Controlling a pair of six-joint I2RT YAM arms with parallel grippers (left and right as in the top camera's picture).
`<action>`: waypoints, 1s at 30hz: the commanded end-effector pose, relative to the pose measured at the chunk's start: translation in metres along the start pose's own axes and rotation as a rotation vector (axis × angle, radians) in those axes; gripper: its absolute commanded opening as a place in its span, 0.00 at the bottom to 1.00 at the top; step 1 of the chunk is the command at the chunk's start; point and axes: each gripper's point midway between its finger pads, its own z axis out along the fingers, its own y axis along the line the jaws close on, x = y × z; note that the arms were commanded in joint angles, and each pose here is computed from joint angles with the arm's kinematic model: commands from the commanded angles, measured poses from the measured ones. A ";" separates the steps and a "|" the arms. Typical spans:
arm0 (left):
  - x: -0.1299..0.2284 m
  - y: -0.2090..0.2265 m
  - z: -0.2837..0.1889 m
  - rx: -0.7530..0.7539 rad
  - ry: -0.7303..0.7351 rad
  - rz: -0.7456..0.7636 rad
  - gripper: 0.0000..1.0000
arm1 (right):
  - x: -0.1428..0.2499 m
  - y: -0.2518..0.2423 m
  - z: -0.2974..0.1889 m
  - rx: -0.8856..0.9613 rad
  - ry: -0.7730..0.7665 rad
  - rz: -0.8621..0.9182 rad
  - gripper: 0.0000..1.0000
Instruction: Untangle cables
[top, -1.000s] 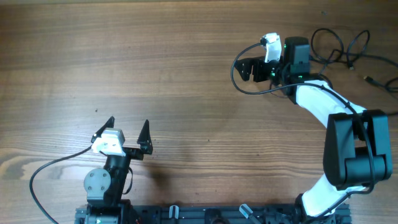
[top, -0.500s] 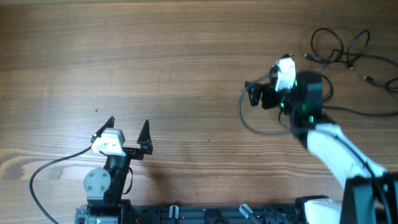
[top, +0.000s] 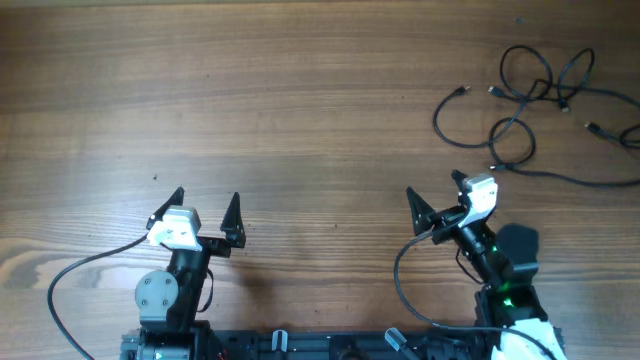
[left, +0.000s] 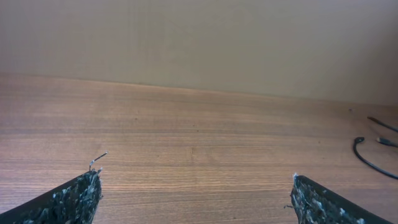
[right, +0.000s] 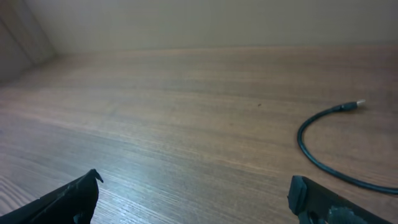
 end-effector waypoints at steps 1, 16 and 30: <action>0.001 0.004 0.000 -0.019 -0.001 -0.010 1.00 | -0.013 0.003 -0.007 0.002 -0.049 -0.021 1.00; 0.001 0.004 0.000 -0.019 -0.001 -0.011 1.00 | -0.050 0.016 -0.051 0.031 -0.236 -0.171 1.00; 0.001 0.004 0.000 -0.019 -0.001 -0.010 1.00 | -0.052 -0.033 -0.060 0.312 -0.223 -0.256 1.00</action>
